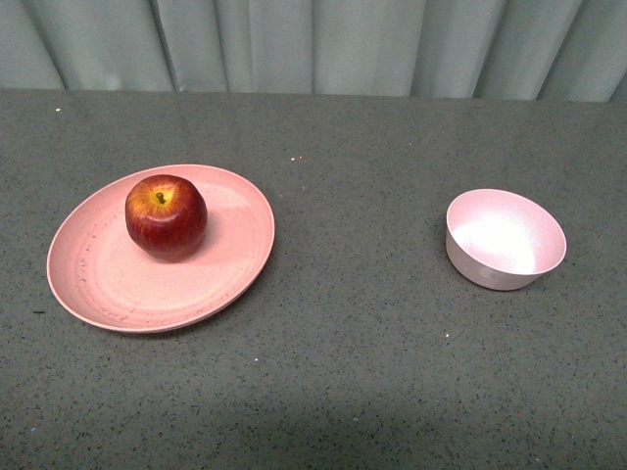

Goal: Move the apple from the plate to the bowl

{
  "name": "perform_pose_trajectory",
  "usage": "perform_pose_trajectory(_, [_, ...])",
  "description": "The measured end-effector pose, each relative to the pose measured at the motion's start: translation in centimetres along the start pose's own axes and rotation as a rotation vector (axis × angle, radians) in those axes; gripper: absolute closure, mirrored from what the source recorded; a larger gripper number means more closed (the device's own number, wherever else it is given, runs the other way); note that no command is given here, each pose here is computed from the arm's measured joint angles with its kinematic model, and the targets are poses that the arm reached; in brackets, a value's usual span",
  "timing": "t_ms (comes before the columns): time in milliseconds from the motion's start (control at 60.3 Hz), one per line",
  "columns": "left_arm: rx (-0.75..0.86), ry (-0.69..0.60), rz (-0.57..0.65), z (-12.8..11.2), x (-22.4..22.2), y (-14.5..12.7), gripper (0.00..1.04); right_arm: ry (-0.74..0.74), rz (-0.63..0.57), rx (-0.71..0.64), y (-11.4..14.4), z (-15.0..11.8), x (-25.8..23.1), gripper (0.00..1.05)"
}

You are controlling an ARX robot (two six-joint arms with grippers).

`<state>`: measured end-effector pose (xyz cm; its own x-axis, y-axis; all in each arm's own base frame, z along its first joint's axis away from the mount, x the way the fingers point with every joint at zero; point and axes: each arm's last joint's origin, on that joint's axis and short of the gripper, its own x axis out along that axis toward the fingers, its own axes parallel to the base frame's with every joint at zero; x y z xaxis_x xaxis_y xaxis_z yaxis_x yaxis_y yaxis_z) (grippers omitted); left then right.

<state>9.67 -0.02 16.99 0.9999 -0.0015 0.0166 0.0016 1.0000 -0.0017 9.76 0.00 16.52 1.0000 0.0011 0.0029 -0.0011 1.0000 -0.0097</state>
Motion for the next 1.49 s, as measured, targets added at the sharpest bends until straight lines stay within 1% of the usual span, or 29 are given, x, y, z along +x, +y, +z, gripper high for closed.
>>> perform_pose_trajectory(1260, [0.0, 0.0, 0.0, 0.0, 0.0, 0.0, 0.07, 0.0, -0.001, 0.0, 0.0, 0.0, 0.0, 0.09])
perform_pose_trajectory(1277, [0.0, 0.0, 0.0, 0.0, 0.0, 0.0, 0.07, -0.004, -0.024, -0.015, 0.0, 0.0, 0.0, 0.09])
perform_pose_trajectory(1343, [0.0, 0.0, 0.0, 0.0, 0.0, 0.0, 0.07, -0.029, -0.179, -0.106, 0.1, 0.5, 0.2, 0.09])
perform_pose_trajectory(1377, [0.0, 0.0, 0.001, 0.0, 0.0, 0.0, 0.07, -0.021, -0.211, -0.144, 0.2, 0.5, 0.4, 0.09])
perform_pose_trajectory(1410, [0.0, 0.0, 0.0, 0.0, 0.0, 0.0, 0.07, -0.006, -0.2, -0.182, 0.4, 0.5, 0.7, 0.09])
perform_pose_trajectory(1493, [0.0, 0.0, 0.0, 0.0, 0.0, 0.0, 0.07, 0.039, -0.107, -0.226, 0.9, 0.4, 2.1, 0.09])
